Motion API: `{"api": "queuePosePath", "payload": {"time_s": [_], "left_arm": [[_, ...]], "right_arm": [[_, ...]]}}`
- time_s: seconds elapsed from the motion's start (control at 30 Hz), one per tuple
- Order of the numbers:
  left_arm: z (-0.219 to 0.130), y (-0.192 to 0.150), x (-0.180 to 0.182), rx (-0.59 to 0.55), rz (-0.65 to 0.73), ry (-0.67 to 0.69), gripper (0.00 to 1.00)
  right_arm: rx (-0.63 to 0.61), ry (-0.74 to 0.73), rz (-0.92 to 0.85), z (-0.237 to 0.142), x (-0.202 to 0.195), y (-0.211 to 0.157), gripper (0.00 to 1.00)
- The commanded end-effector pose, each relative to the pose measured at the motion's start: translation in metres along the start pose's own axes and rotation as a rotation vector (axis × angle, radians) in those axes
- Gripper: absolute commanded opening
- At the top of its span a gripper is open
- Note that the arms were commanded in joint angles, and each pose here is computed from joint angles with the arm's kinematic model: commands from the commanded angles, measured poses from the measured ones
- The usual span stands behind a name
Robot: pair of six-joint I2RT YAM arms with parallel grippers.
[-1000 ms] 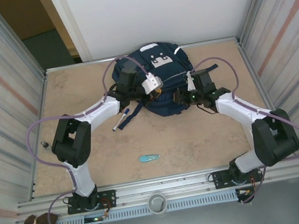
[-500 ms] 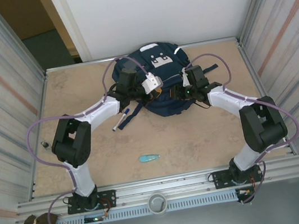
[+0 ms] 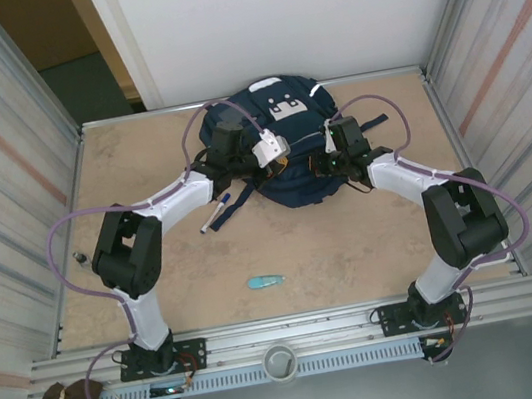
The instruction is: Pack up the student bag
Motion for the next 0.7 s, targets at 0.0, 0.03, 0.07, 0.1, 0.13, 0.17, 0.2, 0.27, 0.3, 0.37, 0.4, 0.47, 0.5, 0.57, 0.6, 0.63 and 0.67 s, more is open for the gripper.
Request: {"api": "queuePosePath", "payload": {"time_s": [0.0,0.03,0.07,0.1,0.13,0.17,0.2,0.27,0.3,0.37,0.4,0.47,0.5,0.57,0.6,0.63,0.67], "left_arm": [[-0.017,0.017,0.002,-0.058,0.047,0.027,0.0],[-0.018,0.015,0.003,-0.05,0.049,0.039,0.0],[-0.019,0.012,0.005,-0.037,0.055,0.056,0.0],[-0.02,0.01,0.005,-0.025,0.064,0.073,0.0],[-0.021,0.007,0.006,-0.008,0.075,0.09,0.02],[-0.022,0.007,0.005,0.009,0.088,0.106,0.11],[-0.023,0.006,0.004,0.022,0.098,0.114,0.18],[-0.024,0.009,-0.004,0.044,0.137,0.13,0.38],[-0.024,0.01,-0.008,0.052,0.158,0.137,0.44],[-0.02,0.012,-0.017,0.071,0.206,0.151,0.54],[-0.017,0.013,-0.02,0.083,0.232,0.155,0.57],[-0.009,0.013,-0.024,0.109,0.269,0.161,0.62],[-0.005,0.012,-0.024,0.123,0.282,0.166,0.63],[0.004,0.011,-0.022,0.15,0.297,0.172,0.63],[0.008,0.01,-0.021,0.162,0.303,0.17,0.63],[0.01,0.01,-0.021,0.168,0.308,0.165,0.62],[0.012,0.011,-0.02,0.167,0.31,0.161,0.61]], "right_arm": [[-0.049,-0.008,-0.005,-0.006,-0.004,0.004,0.0],[-0.058,-0.004,-0.007,-0.011,-0.004,0.004,0.0],[-0.067,0.006,-0.008,-0.014,-0.003,0.004,0.0],[-0.08,0.023,-0.011,-0.019,-0.001,0.004,0.0],[-0.085,0.041,-0.009,-0.022,0.001,0.003,0.0],[-0.094,0.063,-0.011,-0.026,0.006,0.003,0.0],[-0.098,0.079,-0.01,-0.029,0.008,0.003,0.0],[-0.102,0.099,-0.01,-0.035,0.014,0.003,0.0],[-0.101,0.109,-0.007,-0.037,0.016,0.002,0.0],[-0.102,0.13,-0.002,-0.042,0.02,0.001,0.0],[-0.106,0.139,0.0,-0.045,0.022,0.001,0.0],[-0.11,0.15,-0.002,-0.05,0.026,0.0,0.0],[-0.111,0.155,-0.005,-0.052,0.028,0.0,0.0],[-0.112,0.167,-0.019,-0.058,0.034,0.001,0.0],[-0.112,0.17,-0.025,-0.06,0.037,0.0,0.0],[-0.115,0.173,-0.028,-0.063,0.039,0.0,0.0],[-0.117,0.174,-0.029,-0.066,0.039,0.0,0.0]]}}
Point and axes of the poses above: each hand's point on the last joint's axis, 136 mm out from that joint toward the fingers, its own z axis out along the fingers, its own x axis along the line the jaws close on, y = z × x, the point moved 8 cm from there along -z, back along the fingers, and after that the axes turned 14 degrees about -z, right-handed, at the moved point
